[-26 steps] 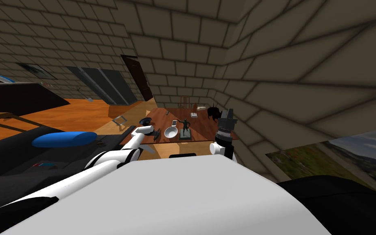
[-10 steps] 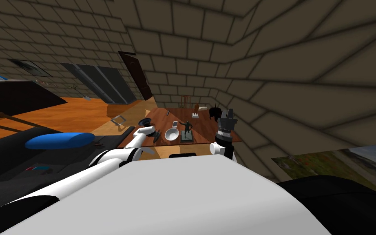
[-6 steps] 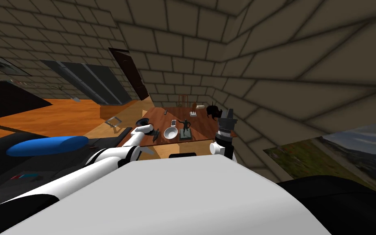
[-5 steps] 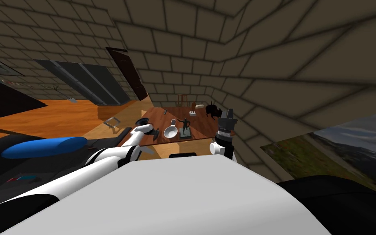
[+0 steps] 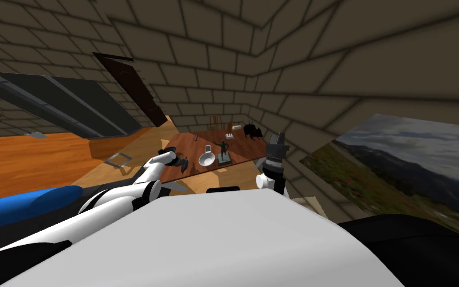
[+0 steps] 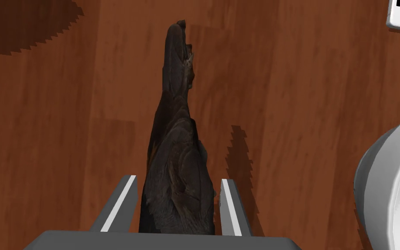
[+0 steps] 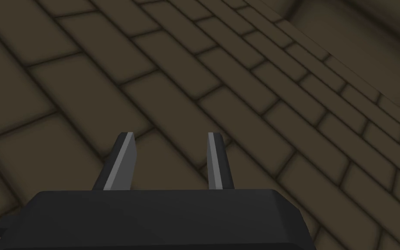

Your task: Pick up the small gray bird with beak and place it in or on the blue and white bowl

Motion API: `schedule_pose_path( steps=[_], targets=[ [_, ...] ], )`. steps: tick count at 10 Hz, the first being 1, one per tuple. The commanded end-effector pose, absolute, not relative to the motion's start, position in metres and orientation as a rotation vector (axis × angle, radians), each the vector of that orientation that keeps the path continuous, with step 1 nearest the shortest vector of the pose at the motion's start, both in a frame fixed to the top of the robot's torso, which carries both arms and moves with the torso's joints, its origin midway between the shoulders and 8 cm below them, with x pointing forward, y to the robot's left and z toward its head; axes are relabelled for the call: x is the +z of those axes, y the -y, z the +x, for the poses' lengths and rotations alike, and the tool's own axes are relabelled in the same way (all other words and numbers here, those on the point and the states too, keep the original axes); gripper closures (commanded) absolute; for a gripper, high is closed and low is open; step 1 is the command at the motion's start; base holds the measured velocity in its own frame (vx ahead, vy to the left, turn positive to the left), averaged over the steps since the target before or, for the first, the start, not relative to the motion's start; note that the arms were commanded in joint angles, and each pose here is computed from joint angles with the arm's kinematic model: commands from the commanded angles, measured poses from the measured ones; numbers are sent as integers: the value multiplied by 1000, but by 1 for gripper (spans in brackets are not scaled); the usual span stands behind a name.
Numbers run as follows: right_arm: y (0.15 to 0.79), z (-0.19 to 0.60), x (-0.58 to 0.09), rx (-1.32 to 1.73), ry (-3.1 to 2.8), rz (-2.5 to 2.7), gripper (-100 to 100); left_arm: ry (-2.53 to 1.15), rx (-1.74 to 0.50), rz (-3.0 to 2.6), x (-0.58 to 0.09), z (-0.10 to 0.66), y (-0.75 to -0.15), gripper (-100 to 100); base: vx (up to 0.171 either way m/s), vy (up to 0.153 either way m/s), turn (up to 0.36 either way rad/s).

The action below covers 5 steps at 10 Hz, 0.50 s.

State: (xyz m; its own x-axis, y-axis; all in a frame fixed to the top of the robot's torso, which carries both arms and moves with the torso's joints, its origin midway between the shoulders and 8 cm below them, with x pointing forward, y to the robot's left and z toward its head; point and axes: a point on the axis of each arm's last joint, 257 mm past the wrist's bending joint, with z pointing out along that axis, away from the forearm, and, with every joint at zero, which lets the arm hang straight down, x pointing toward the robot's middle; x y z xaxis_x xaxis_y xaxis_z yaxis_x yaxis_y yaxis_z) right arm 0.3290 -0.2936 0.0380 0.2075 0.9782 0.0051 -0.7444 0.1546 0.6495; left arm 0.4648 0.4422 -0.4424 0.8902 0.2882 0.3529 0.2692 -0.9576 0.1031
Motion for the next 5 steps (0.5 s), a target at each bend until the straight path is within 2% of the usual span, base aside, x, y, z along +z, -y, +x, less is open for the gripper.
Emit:
schedule_pose_path(
  steps=[1,2,3,4,5],
  targets=[
    [294,329,38,1303,-476,596,0,-493,561,2989,-444,462,-449,100,-76,107,-92],
    [294,329,38,1302,-476,596,0,-493,561,2989,-444,462,-449,100,-34,35,44],
    [294,329,38,1302,-476,596,0,-566,547,2970,-445,450,-465,100,-42,38,-254],
    [294,329,38,1303,-476,596,0,-641,529,2951,-448,435,-481,100,-79,110,-413],
    [294,329,38,1303,-476,596,0,-641,529,2951,-448,435,-481,100,-78,103,-105]
  ],
)
